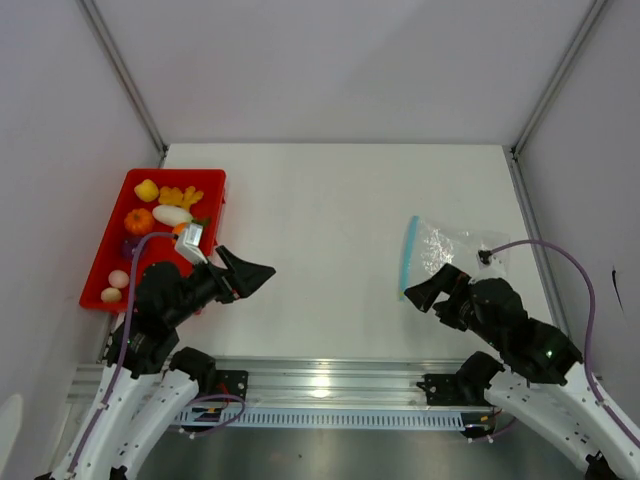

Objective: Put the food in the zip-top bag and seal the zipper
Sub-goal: Pick up the zipper food storage bag at the center of the board.

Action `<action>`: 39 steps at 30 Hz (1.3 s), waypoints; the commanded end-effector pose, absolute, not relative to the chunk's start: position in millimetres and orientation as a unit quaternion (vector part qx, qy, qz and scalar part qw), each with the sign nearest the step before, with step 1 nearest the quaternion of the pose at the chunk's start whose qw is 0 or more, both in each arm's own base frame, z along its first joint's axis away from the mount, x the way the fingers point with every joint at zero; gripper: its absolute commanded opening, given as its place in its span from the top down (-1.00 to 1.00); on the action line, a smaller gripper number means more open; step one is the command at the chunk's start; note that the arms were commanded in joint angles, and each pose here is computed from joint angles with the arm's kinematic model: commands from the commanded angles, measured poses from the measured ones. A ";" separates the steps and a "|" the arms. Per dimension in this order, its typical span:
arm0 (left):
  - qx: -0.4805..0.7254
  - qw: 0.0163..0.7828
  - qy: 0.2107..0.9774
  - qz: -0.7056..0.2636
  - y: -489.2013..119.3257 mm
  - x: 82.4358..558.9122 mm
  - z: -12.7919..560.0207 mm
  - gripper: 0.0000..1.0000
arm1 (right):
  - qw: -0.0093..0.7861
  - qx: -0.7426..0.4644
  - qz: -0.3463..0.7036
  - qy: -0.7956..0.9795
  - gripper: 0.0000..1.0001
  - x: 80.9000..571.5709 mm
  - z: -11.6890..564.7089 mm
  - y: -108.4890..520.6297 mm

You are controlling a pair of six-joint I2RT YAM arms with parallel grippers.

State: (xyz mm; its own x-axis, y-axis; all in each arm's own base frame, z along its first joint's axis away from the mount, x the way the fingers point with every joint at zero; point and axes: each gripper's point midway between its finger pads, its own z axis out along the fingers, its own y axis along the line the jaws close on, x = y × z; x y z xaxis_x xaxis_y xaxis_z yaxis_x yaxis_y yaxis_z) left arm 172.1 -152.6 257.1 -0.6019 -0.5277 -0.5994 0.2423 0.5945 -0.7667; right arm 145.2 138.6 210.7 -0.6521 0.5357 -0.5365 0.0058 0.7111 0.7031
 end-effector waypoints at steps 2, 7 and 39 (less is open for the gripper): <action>0.002 0.429 0.778 -0.458 -164.7 152.4 276.8 -0.99 | 0.398 0.160 0.224 0.875 -0.99 155.9 199.8 109.9; 0.028 0.412 0.764 -0.497 -176.4 142.5 285.9 -0.99 | 0.401 0.135 0.071 0.903 -0.99 204.4 194.2 108.9; 0.059 0.400 0.778 -0.482 -169.2 117.7 263.2 -0.99 | 0.274 0.061 -0.333 0.900 -0.46 356.3 86.2 121.0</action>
